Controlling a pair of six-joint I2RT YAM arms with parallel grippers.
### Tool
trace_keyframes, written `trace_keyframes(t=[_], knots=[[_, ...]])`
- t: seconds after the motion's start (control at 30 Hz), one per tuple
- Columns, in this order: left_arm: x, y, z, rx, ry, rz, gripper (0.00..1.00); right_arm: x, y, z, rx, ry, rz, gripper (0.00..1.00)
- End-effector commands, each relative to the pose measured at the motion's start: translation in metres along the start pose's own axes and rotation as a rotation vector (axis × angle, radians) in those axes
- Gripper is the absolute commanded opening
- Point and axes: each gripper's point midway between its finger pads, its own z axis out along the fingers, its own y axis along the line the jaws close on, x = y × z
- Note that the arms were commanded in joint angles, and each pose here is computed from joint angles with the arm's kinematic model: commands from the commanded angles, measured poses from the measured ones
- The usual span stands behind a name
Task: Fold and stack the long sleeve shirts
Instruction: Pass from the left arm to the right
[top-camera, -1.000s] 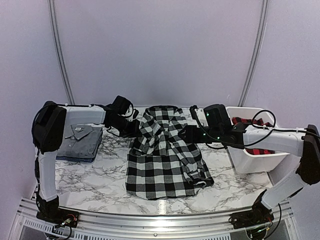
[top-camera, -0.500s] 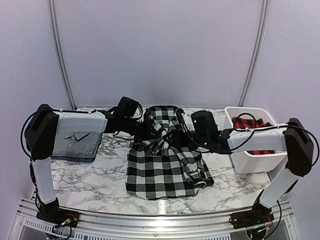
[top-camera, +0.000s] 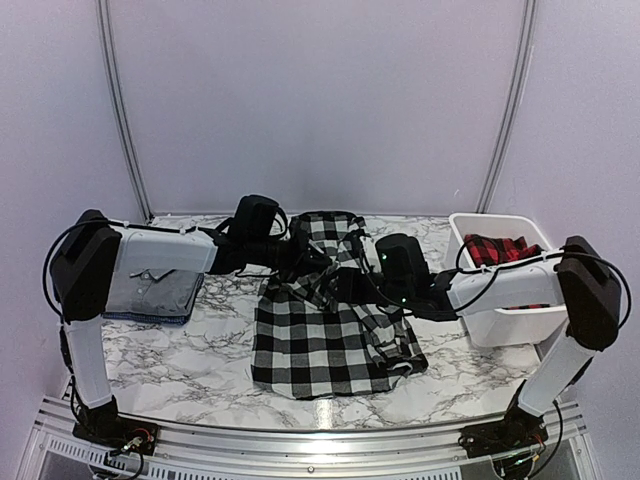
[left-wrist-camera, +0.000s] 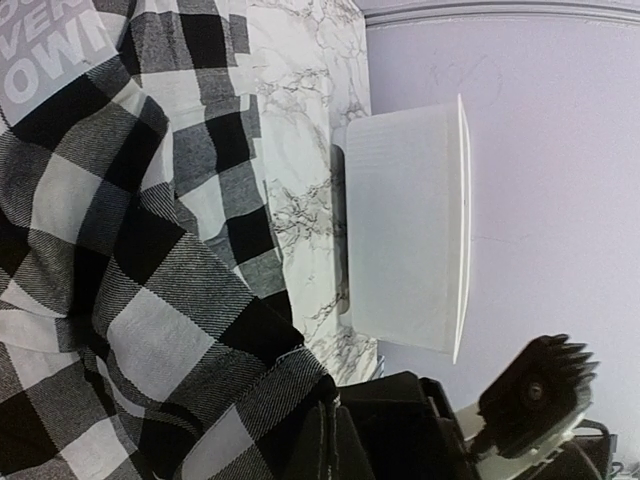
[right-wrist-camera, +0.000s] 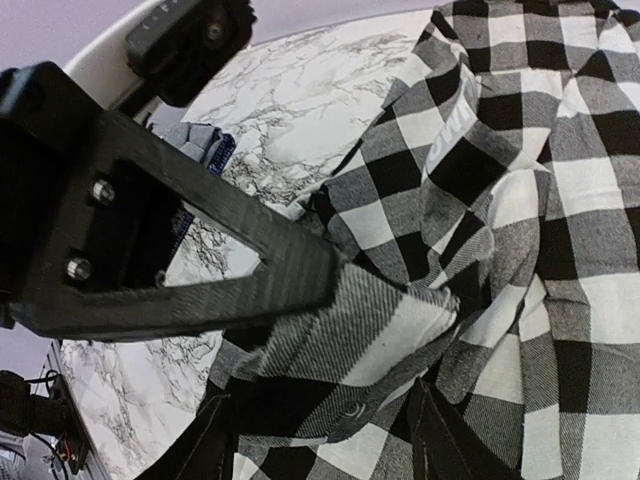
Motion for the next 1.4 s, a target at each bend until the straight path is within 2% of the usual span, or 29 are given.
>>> trace_keyframes(t=[0.0, 0.4, 0.5, 0.57, 0.7, 0.8, 0.9, 0.97, 1.1, 1.2, 1.37], knots=[[-0.003, -0.041, -0.003, 0.114, -0.018, 0.003, 0.0, -0.01, -0.001, -0.001, 0.019, -0.064, 0.027, 0.54], [0.014, -0.046, 0.012, 0.126, 0.029, 0.017, 0.0, -0.016, -0.017, 0.001, 0.112, -0.111, 0.074, 0.55], [0.014, -0.047, 0.012, 0.127, 0.029, 0.024, 0.0, -0.017, -0.023, 0.0, 0.143, -0.125, 0.095, 0.51], [0.013, -0.049, 0.01, 0.131, 0.021, 0.04, 0.0, -0.015, -0.026, 0.0, 0.158, -0.119, 0.097, 0.43], [0.011, -0.053, 0.008, 0.138, 0.014, 0.07, 0.0, -0.014, -0.03, -0.003, 0.186, -0.118, 0.099, 0.14], [0.01, -0.053, 0.007, 0.136, 0.01, 0.098, 0.02, -0.016, -0.03, -0.005, 0.195, -0.112, 0.085, 0.0], [0.005, -0.048, -0.001, 0.108, -0.013, 0.137, 0.12, -0.019, -0.027, -0.007, 0.197, -0.109, 0.067, 0.0], [-0.004, -0.042, -0.013, 0.069, -0.046, 0.171, 0.23, -0.023, -0.025, -0.01, 0.2, -0.11, 0.051, 0.0], [-0.014, -0.028, -0.046, -0.098, -0.114, 0.281, 0.36, -0.036, -0.017, -0.011, 0.205, -0.112, -0.006, 0.0], [-0.005, -0.001, -0.071, -0.208, -0.123, 0.295, 0.39, -0.052, -0.007, -0.008, 0.196, -0.112, -0.077, 0.0], [0.029, 0.064, -0.104, -0.378, -0.096, 0.268, 0.39, -0.088, 0.009, 0.006, 0.159, -0.114, -0.162, 0.0]])
